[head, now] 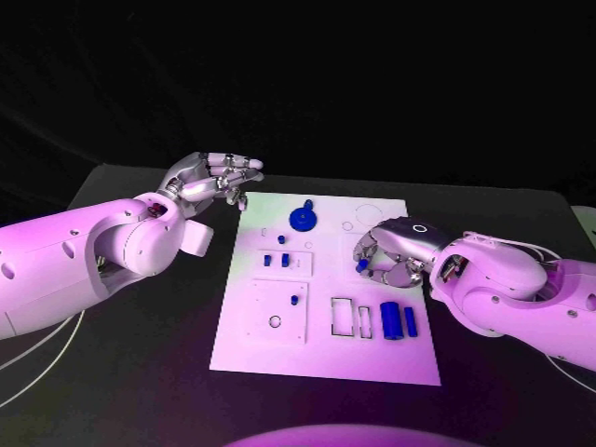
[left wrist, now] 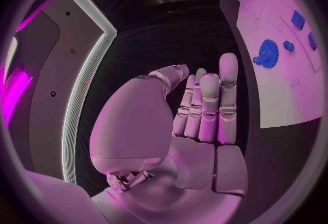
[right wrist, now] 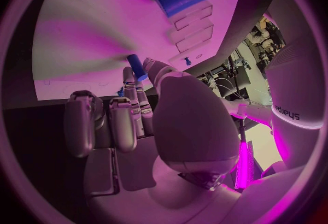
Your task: Assemble the parts on the task board
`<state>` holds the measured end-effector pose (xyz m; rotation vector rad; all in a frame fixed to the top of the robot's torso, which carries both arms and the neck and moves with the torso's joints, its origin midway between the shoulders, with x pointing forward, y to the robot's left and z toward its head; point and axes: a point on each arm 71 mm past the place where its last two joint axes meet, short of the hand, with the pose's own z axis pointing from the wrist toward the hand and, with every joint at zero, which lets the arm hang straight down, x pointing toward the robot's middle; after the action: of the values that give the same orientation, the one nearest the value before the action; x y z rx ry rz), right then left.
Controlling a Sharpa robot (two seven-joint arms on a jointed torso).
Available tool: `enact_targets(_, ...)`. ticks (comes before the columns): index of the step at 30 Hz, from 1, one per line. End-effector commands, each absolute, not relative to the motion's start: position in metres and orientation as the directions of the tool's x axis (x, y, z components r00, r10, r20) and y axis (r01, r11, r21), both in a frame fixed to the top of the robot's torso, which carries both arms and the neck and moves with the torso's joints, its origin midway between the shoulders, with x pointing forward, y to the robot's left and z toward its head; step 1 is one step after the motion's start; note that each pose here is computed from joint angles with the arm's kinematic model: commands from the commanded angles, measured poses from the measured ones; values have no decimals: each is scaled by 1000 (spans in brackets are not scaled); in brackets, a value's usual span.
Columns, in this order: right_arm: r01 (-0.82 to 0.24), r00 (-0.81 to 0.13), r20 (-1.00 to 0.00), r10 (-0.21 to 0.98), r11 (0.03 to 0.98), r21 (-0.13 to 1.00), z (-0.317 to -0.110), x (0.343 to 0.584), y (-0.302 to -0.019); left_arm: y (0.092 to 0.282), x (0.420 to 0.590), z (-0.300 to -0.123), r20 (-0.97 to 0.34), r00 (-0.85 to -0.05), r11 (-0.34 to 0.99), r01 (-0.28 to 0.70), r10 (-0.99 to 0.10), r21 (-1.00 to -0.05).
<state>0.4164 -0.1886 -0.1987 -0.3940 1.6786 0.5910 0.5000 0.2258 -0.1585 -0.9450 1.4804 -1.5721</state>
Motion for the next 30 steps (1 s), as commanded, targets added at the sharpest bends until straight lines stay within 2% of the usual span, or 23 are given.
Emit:
enact_targets(1, -572, -194, -980, 34, 808, 141, -202, 416, -187, 224, 499, -157, 21, -445, -45, 43, -895, -998)
enact_targets(16, -557, -169, -984, 56, 819, 142, -203, 420, -186, 224, 499, -158, 21, -445, -43, 39, -895, -998)
enact_targets(30, -567, -112, -981, 156, 801, 192, -180, 410, -189, 225, 501, -158, 19, -440, -42, 41, -898, -998)
